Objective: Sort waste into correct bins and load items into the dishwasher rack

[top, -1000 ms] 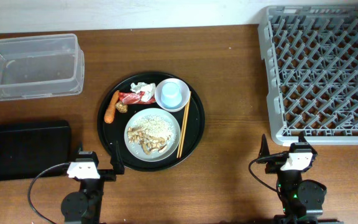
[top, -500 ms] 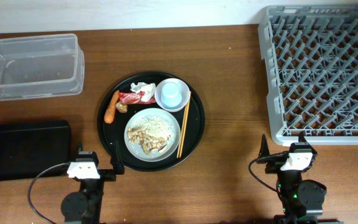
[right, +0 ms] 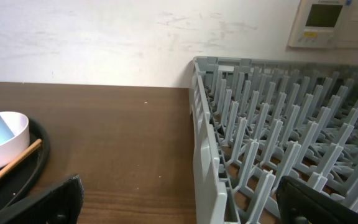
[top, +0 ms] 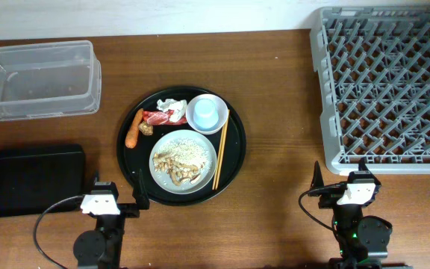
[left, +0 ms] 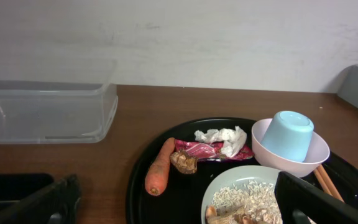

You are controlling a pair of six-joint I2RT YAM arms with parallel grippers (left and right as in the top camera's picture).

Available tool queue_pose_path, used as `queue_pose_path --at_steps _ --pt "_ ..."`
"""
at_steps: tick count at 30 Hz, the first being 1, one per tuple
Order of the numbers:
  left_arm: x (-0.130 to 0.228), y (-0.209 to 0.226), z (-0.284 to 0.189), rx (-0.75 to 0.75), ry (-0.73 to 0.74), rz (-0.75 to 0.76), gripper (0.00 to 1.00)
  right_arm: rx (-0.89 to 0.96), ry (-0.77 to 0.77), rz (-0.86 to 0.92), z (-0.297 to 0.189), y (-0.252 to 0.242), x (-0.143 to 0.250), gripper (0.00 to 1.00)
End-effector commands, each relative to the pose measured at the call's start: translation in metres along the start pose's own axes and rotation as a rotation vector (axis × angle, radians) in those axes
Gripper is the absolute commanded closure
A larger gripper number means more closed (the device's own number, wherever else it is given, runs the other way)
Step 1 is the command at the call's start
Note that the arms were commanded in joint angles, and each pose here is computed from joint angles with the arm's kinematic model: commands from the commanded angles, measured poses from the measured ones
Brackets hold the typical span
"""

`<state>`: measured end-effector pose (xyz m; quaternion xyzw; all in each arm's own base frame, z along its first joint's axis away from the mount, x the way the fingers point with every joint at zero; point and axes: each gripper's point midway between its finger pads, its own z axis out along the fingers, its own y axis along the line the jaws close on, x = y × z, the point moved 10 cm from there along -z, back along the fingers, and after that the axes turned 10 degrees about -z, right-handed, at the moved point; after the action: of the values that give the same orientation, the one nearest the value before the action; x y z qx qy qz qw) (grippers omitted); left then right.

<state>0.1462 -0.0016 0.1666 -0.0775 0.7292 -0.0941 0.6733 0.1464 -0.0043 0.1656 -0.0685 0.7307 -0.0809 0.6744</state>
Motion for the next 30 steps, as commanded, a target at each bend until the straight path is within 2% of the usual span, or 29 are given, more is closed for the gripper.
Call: queue_pose_path --at_steps 1,23,26,30 --pt "0.002 0.001 0.0 -0.013 0.0 0.016 0.01 0.001 0.003 -0.007 0.0 0.001 0.002 0.02" --pt "0.001 -0.001 0.0 0.012 -0.003 0.014 0.01 0.001 0.003 -0.007 0.0 0.001 0.002 0.02" --pt "-0.011 -0.016 -0.002 0.196 -0.059 -0.039 0.01 0.001 0.003 -0.007 0.0 0.001 0.002 0.02" --pt "-0.027 -0.041 -0.013 0.517 -0.102 0.0 0.01 0.001 0.003 -0.007 0.0 0.001 0.002 0.02"
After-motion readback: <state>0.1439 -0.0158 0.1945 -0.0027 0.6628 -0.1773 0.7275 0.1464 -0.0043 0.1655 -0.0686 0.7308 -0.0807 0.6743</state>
